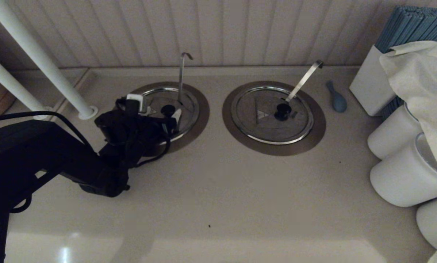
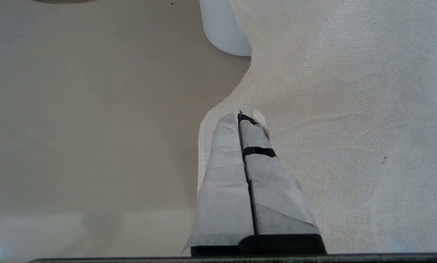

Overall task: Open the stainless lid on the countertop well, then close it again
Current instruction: Open the lid

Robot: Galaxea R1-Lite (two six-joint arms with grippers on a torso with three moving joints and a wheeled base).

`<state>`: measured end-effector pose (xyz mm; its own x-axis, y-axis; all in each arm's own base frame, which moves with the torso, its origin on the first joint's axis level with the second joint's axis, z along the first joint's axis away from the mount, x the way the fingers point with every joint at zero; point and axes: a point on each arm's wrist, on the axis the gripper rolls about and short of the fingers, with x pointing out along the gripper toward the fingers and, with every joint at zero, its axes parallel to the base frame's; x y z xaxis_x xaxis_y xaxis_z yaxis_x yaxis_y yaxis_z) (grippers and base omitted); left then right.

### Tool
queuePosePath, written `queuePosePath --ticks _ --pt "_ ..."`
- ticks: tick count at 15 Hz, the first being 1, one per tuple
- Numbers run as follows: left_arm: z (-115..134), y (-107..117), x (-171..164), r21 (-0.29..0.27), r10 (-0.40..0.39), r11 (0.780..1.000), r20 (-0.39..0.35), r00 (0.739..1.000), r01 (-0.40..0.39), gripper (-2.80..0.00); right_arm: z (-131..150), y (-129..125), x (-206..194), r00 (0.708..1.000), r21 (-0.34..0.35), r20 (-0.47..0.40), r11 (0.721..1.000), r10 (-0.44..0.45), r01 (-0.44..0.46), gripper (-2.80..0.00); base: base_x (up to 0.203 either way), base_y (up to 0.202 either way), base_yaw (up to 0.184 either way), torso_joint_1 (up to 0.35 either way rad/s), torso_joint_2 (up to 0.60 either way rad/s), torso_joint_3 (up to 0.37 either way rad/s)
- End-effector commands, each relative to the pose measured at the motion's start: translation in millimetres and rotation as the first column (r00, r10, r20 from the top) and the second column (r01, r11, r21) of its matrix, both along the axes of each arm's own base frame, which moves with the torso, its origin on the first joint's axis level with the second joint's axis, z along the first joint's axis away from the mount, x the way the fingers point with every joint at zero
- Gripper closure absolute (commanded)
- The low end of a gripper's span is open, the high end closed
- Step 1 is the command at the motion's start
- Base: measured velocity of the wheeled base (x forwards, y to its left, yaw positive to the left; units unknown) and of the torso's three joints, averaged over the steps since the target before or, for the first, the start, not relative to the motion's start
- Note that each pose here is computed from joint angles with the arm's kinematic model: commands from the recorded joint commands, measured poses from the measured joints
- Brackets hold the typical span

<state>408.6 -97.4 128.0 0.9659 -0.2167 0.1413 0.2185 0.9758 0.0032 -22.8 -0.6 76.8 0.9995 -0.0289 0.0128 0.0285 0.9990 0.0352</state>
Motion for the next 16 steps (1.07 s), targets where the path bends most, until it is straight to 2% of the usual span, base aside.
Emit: queuePosePath --ticks 1,3,5,6,10,12,14,16 --pt "1.7 1.7 -0.4 0.003 0.004 1.0 -0.006 1.0 -0.004 -2.8 0.1 0.0 0.1 1.0 0.0 0.0 1.0 0.0 0.0 0.0 0.0 0.0 0.0 0.0 0.0 0.0" --pt "5.7 2.6 -2.6 0.042 0.009 0.999 -0.028 1.0 -0.008 -2.8 0.1 0.0 0.0 1.0 -0.001 0.001 1.0 -0.002 0.002 0.0 0.0 0.0 0.0 0.0 0.0 0.0" --pt "5.8 2.8 -2.9 0.1 0.023 0.995 -0.017 1.0 -0.021 -2.8 0.1 0.0 0.0 1.0 0.0 0.001 1.0 -0.002 0.002 0.0 0.0 0.0 0.0 0.0 0.0 0.0" --pt "6.9 2.5 -3.3 0.108 0.025 0.994 -0.012 1.0 -0.024 -2.8 0.1 0.0 0.1 1.0 0.0 0.0 1.0 -0.001 0.001 0.0 0.0 0.0 0.0 0.0 0.0 0.0" --pt "11.9 1.9 -1.0 0.105 0.031 0.994 0.008 0.999 -0.032 -2.8 0.1 0.0 0.1 1.0 0.0 0.0 1.0 -0.001 0.001 0.0 0.0 0.0 0.0 0.0 0.0 0.0" --pt "14.1 1.7 1.4 0.1 0.057 0.993 0.019 0.998 -0.059 -2.8 0.1 0.0 0.0 1.0 0.0 0.001 1.0 0.0 0.0 0.0 0.0 0.0 0.0 0.0 0.0 0.0" --pt "18.4 1.8 7.8 0.082 0.117 0.989 0.048 0.992 -0.12 -2.8 0.1 0.0 0.1 1.0 0.0 0.0 1.0 -0.001 0.001 0.0 0.0 0.0 0.0 0.0 0.0 0.0" --pt "21.8 1.7 8.4 0.074 0.121 0.989 0.067 0.99 -0.126 -2.8 0.1 0.0 0.1 1.0 0.0 -0.001 1.0 0.0 0.0 0.0 0.0 0.0 0.0 0.0 0.0 0.0"
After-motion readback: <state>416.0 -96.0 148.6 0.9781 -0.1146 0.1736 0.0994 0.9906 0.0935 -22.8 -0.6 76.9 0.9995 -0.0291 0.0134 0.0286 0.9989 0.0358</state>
